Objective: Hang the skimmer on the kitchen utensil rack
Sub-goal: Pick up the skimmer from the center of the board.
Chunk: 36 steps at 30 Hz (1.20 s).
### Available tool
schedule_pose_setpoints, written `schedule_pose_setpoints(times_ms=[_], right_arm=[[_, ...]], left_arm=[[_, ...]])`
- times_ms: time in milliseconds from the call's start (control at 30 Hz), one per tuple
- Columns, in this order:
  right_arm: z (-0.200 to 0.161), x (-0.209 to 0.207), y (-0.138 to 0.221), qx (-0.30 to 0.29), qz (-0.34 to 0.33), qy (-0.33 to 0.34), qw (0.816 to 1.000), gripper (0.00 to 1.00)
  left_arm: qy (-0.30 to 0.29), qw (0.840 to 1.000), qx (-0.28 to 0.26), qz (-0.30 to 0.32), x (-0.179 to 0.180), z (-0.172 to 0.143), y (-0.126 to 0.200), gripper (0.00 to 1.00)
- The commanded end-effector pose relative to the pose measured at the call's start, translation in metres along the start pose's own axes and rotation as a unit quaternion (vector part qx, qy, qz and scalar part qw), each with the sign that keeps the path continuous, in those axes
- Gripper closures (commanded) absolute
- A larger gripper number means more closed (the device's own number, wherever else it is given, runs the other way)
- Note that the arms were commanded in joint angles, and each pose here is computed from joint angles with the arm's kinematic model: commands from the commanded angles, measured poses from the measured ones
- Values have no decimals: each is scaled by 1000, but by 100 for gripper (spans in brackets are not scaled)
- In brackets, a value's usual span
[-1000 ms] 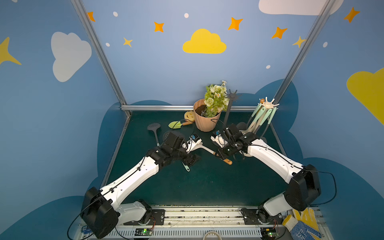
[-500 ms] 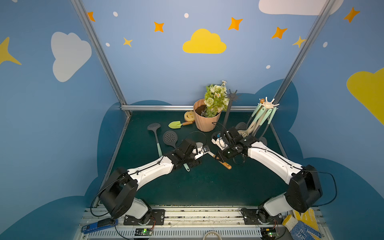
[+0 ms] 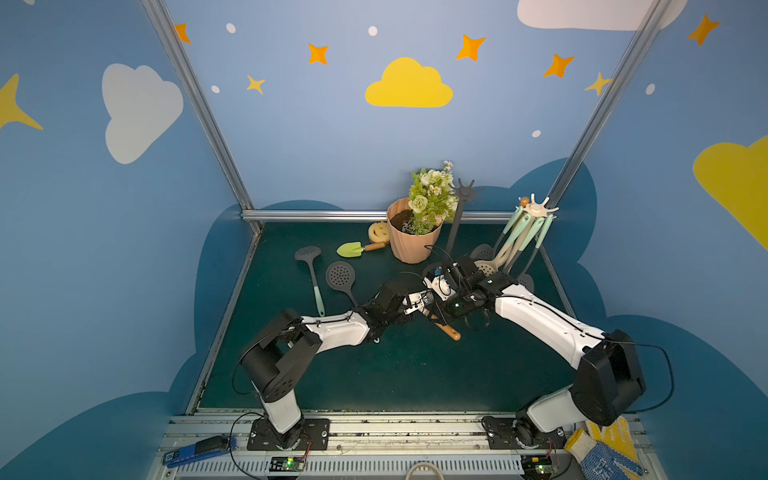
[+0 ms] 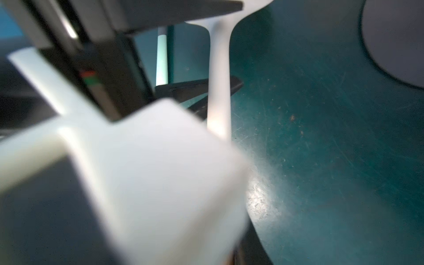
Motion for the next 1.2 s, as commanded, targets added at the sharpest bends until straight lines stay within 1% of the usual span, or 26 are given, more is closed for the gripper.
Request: schedule_pose_setpoints(times_ms=[0,67,167,233,300,333,400,567,667,733,833,967,1067,1167], right_arm=[[6,18,10,-23,33,15,999,100],[8,20,12,-26,36,16,999,100],[11,22,16,-29,37,18,999,100],[12,24,20,-31,37,21,999,98],[15,25,26,-38,33,24,998,95],[16,25,31,-41,29,26,998,92],[18,25,41,-50,18,30,998,83],[29,27,79,-96,-7,42,994,62],[35,31,100,-127,-15,54,990,54],[38,34,117,-145,-20,64,987,50],[43,38,147,-177,-30,75,981,47],[50,42,189,-235,-43,85,967,45],[53,43,210,-276,-48,90,956,44],[54,43,224,-315,-51,94,943,43]], left_arm=[[-29,999,-41,18,6,25,-1,54],[-31,998,-47,14,3,26,-1,60],[-35,998,-50,17,2,29,1,67],[-39,998,-54,18,0,32,3,72],[-42,997,-60,22,-1,35,6,75],[-43,997,-62,25,-1,35,7,76],[-43,997,-62,29,-2,36,8,77],[-40,997,-61,24,-4,38,12,81],[-34,997,-61,16,-4,40,14,82],[-26,998,-59,13,-3,41,16,82],[-16,998,-58,5,-1,43,19,82],[9,999,-53,-7,2,48,25,82],[42,997,-56,-11,7,52,31,82],[75,995,-61,-22,8,57,38,83]])
Point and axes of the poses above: each gripper's point midway between its finger pads, its own y axis back along the fingers, its own x axis along the line the jaws close on, z = x × y, the point moved 1 cm from there along y, back along the fingers, and after that the axes turned 6 degrees about -y, right-handed, at the moved point
